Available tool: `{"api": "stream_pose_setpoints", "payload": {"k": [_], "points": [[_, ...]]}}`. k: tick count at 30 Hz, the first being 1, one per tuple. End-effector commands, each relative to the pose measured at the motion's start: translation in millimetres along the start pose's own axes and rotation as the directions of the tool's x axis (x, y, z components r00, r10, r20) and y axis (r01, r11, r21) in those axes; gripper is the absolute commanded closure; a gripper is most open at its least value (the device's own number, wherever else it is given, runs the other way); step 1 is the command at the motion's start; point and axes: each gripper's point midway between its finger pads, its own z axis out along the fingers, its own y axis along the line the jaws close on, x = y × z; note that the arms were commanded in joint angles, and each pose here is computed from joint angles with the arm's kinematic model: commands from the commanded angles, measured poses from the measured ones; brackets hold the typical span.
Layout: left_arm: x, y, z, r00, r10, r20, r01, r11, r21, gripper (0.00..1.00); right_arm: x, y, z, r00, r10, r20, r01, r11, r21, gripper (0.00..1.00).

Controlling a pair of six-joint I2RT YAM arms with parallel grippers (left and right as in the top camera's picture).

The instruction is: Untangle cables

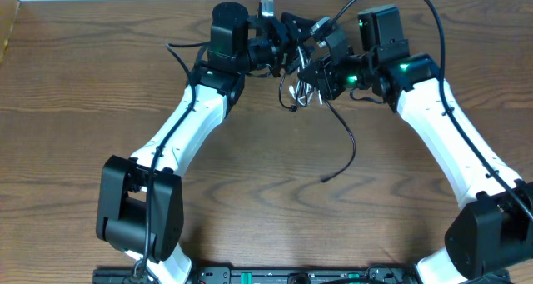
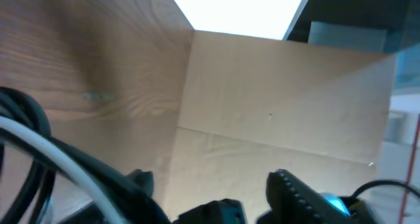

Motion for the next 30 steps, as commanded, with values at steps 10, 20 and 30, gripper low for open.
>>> {"api": "stream_pose_setpoints", "payload": {"k": [10,20,30], "points": [[-5,-11,-1,1.000,0.013,0.024,-0.013,1.000,0.022,0.92,-16,6,1,0.997,0.058,0.055,-0.057,0.998,-0.016,0.99],[15,-7,-25,0.865,0.477,-0.157,-0.462,0.878,0.126,0.92,-22,-25,-25,0.985,0.140,0.100,-0.139,0.990,-0.022,0.27],[11,-11,-61,0.842,0.485,-0.237,-0.441,0.871,0.216,0.92,-27,-46,-30,0.927,0.350,0.137,-0.349,0.937,-0.029,0.33]]}}
